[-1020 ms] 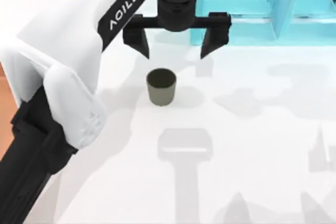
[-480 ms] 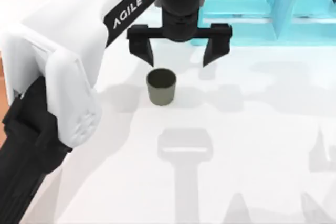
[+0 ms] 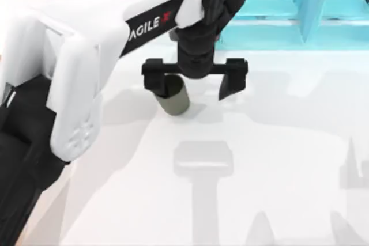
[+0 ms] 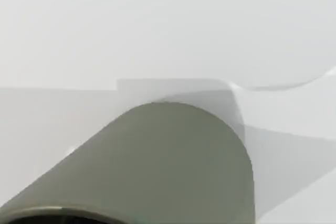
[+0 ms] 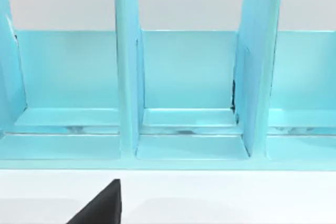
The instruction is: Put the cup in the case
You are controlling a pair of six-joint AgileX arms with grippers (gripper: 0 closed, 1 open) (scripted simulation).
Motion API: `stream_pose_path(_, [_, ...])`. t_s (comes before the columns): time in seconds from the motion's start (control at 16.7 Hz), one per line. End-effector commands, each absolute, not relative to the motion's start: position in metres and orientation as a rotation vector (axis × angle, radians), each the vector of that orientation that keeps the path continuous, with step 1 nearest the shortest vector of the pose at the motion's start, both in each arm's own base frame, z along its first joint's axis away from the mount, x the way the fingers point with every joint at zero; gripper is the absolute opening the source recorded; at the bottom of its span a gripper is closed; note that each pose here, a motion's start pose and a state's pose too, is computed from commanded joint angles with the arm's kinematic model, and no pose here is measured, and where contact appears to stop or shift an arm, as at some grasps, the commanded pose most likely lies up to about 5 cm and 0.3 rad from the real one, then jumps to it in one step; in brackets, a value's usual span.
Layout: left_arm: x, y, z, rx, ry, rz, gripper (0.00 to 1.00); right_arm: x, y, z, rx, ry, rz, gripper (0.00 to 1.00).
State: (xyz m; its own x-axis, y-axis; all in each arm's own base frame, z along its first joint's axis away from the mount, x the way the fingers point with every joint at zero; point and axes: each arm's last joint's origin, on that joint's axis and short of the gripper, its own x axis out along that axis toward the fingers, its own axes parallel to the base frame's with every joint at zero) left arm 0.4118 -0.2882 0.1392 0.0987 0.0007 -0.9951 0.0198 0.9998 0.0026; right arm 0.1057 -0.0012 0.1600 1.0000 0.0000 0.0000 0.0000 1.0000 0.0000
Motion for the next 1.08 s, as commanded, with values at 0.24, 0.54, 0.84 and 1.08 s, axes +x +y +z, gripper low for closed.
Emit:
stream_pose_path(0.24, [0.4116,-0.2881,0.1376,0.016,1.471,-0.015,1.0,0.1057,-0.0012,0.16,0.0,0.0,0.0,1.0])
stream_pose_path(0.54, [0.4116,-0.2881,0.1376,0.016,1.471,-0.015,0.7,0.1057,-0.0012,0.16,0.0,0.0,0.0,1.0])
stream_pose_path(0.84, [0.4116,-0.2881,0.1376,0.016,1.471,-0.015,0.32,0.1057,-0.0012,0.16,0.0,0.0,0.0,1.0])
stream_pose_path(1.08, [0.4116,-0.2881,0.1376,0.016,1.471,-0.015,0.02,0.1057,-0.0012,0.16,0.0,0.0,0.0,1.0])
